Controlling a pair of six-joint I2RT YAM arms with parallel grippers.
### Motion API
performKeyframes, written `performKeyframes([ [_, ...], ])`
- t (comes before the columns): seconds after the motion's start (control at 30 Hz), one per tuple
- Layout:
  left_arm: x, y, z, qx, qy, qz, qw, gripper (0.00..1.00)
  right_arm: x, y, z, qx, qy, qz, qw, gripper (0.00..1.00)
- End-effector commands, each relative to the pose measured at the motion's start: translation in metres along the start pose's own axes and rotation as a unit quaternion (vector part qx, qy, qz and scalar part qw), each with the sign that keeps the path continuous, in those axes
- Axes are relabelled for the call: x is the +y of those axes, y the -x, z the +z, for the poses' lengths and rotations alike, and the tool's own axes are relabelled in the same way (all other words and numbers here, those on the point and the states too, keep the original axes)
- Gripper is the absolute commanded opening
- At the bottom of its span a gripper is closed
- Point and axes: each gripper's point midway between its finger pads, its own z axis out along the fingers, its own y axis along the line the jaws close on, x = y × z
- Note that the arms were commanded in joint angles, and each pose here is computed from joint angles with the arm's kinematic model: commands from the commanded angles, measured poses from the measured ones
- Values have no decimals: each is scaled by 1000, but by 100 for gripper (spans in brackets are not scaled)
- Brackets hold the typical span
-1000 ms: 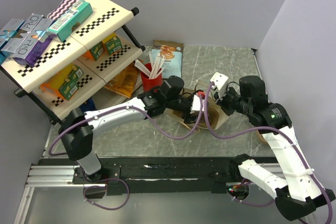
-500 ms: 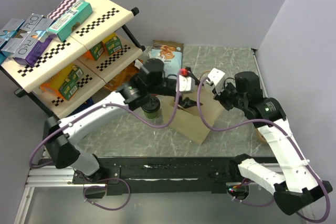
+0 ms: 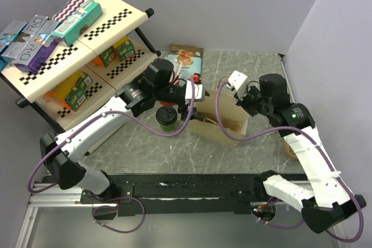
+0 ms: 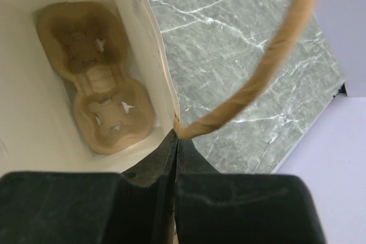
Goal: Pack the takeout coffee
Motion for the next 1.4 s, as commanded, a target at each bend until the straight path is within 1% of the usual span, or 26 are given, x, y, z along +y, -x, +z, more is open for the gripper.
performKeyframes([
  [0.0, -14, 12, -7, 13, -62, 27, 998, 81, -22, 19, -13, -28, -44, -11, 999, 0],
  [0.03, -16, 1, -4, 25, -79, 36, 996, 81, -22, 19, -13, -29, -46, -12, 998, 0],
  [0.1, -26, -14, -4, 45, -101, 26, 993, 80, -22, 18, -11, -27, -45, -13, 999, 0],
  [0.23, -38, -45, 7, 79, -125, 30, 989, 78, -23, 20, -8, -30, -45, -10, 998, 0],
  [0.3, -49, -58, 11, 101, -143, 34, 984, 74, -23, 20, -8, -29, -47, -4, 998, 0],
  [0.37, -54, -66, 13, 110, -149, 40, 982, 71, -25, 20, -8, -30, -51, 0, 998, 0],
  [0.47, -64, -78, 15, 124, -160, 50, 978, 64, -27, 25, -13, -42, -60, 11, 997, 0],
  [0.5, -66, -82, 16, 133, -157, 58, 977, 55, -27, 27, -16, -50, -64, 20, 996, 0],
  [0.53, -64, -79, 18, 128, -147, 77, 978, 50, -26, 28, -17, -53, -62, 24, 996, 0],
  [0.57, -71, -92, 20, 139, -146, 78, 976, 37, -24, 29, -18, -58, -59, 31, 996, 0],
  [0.6, -76, -86, 21, 133, -139, 93, 977, 32, -21, 28, -20, -61, -57, 33, 996, 0],
  [0.63, -77, -98, 25, 134, -125, 99, 978, 29, -16, 30, -20, -69, -44, 33, 996, 0],
  [0.67, -80, -100, 26, 134, -118, 106, 978, 21, -12, 30, -24, -77, -38, 31, 996, 0],
  [0.7, -85, -96, 26, 128, -113, 121, 978, 18, -7, 28, -23, -81, -33, 30, 996, 0],
  [0.73, -90, -114, 25, 146, -106, 124, 976, 15, -4, 28, -23, -88, -30, 29, 995, 0],
  [0.77, -87, -112, 29, 137, -91, 144, 976, 9, 0, 29, -27, -101, -28, 27, 994, 0],
  [0.8, -89, -110, 28, 132, -83, 159, 975, 6, 5, 24, -25, -100, -21, 27, 994, 0],
  [0.83, -93, -125, 27, 144, -79, 163, 973, 4, 8, 23, -25, -102, -18, 27, 994, 0],
  [0.87, -89, -123, 29, 136, -67, 174, 973, 3, 13, 22, -26, -108, -9, 27, 994, 0],
  [0.93, -89, -129, 29, 142, -65, 174, 972, 2, 23, 14, -22, -99, 10, 30, 995, 0],
  [1.1, -93, -137, 31, 147, -71, 171, 972, 1, 46, 16, -28, -118, 62, 27, 991, 0],
  [1.23, -90, -133, 31, 144, -67, 173, 972, 3, 47, 21, -32, -130, 64, 27, 989, 0],
  [1.37, -80, -120, 33, 130, -52, 166, 976, 6, 41, 24, -30, -124, 59, 32, 990, 0],
])
